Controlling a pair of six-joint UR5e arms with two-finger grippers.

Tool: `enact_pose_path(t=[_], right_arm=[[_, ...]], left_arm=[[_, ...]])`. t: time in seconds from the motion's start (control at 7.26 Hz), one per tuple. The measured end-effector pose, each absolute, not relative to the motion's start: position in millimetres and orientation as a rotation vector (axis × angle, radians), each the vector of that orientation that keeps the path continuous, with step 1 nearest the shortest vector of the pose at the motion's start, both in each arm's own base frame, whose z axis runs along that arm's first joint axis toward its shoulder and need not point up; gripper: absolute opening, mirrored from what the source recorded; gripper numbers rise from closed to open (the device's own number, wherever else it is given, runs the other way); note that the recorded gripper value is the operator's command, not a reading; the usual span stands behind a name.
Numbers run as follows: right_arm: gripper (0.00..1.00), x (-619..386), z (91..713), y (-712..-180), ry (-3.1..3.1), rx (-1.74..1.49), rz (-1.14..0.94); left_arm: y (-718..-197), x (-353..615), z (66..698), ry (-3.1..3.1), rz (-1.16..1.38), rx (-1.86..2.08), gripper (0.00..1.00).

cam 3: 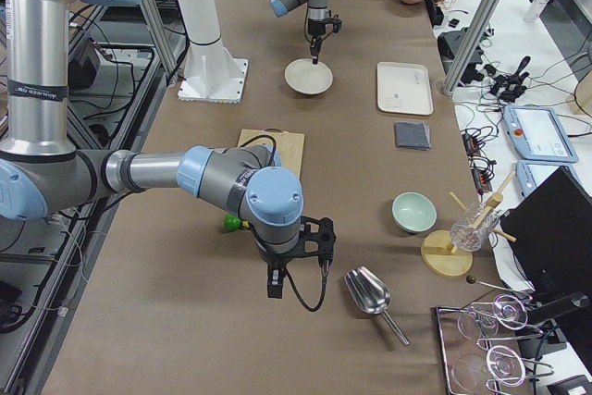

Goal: Place red cherry on plate
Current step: 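Carry the bowl to the table center, set it down, open left gripper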

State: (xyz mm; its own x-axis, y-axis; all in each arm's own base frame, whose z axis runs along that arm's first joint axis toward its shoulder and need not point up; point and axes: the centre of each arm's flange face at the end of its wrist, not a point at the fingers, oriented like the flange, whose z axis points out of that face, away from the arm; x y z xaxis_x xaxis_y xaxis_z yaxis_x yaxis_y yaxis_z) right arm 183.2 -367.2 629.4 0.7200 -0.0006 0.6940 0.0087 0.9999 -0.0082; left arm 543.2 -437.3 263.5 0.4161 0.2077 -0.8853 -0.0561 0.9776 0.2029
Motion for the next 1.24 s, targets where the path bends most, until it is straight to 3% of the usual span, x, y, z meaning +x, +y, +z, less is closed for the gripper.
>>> enact_pose_path(t=[0.14,0.28,0.41,0.55,0.69,1.24], right_arm=[[1.0,183,630,-367,-0.767,-0.011,-0.005],[1.0,183,629,-367,-0.767,-0.011,-0.005],[1.0,183,629,-368,-0.767,-0.01,-0.006],[1.0,184,629,-368,-0.767,-0.01,-0.006],[1.0,184,629,-368,-0.767,-0.01,-0.006],[1.0,183,628,-367,-0.766,-0.009,-0.006]], left_arm=[[-440,548,272,1.14,0.163,0.152,0.0],[-441,551,276,1.144,0.163,0.152,0.12],[-441,552,278,1.146,0.162,0.153,0.49],[-442,553,278,1.146,0.162,0.152,0.81],[-442,553,279,1.145,0.162,0.152,0.96],[-455,538,275,1.154,0.155,0.15,0.97]])
